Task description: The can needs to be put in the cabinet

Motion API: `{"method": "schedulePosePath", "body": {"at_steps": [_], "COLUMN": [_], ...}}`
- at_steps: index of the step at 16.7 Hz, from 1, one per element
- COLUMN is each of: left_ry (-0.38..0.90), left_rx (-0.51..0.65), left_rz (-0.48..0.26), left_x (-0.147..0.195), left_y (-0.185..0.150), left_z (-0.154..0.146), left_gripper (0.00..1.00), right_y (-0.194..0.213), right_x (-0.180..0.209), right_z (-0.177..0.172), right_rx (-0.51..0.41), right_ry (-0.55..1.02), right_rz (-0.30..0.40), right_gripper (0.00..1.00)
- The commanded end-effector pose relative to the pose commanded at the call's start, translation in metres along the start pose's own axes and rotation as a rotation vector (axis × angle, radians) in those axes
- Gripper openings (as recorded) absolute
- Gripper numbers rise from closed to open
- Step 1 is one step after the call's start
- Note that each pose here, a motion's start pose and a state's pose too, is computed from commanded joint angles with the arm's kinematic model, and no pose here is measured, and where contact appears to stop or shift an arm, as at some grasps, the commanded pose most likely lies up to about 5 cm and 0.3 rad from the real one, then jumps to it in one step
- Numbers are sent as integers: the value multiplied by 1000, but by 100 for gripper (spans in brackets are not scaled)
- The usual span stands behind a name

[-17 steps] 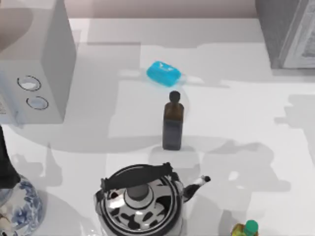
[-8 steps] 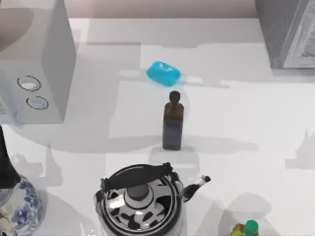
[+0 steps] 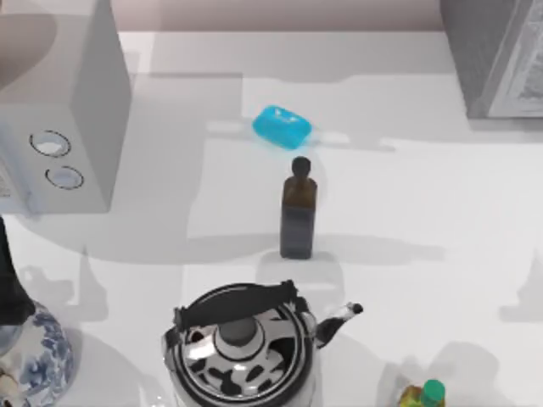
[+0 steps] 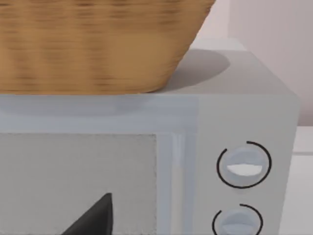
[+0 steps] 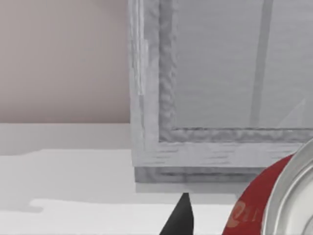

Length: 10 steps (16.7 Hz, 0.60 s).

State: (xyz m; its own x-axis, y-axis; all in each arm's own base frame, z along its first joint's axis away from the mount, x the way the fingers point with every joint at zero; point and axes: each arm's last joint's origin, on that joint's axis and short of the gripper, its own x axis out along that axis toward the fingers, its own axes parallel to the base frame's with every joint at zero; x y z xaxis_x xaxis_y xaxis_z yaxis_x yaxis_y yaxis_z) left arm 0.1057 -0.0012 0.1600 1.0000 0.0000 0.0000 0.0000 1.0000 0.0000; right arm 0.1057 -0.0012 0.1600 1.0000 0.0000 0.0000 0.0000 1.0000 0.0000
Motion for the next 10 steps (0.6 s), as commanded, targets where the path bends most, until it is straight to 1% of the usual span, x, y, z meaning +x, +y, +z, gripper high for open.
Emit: {"method": "schedulePosePath", "body": {"at_steps": [6,8,10], "left_ry": [0,0,0], "left_rx": [0,0,0], "left_rz": [0,0,0], "left_x": [0,0,0], "left_y": [0,0,0], "left_z": [0,0,0], "left_gripper": [100,100,100], "right_y": [0,1,2], "right_x": [0,1,3], "right_z": [3,15,38], "right_rx": [2,2,1], "right_ry": [8,25,50], "right_rz": [0,-1,-2], "right_gripper": [0,0,0]}}
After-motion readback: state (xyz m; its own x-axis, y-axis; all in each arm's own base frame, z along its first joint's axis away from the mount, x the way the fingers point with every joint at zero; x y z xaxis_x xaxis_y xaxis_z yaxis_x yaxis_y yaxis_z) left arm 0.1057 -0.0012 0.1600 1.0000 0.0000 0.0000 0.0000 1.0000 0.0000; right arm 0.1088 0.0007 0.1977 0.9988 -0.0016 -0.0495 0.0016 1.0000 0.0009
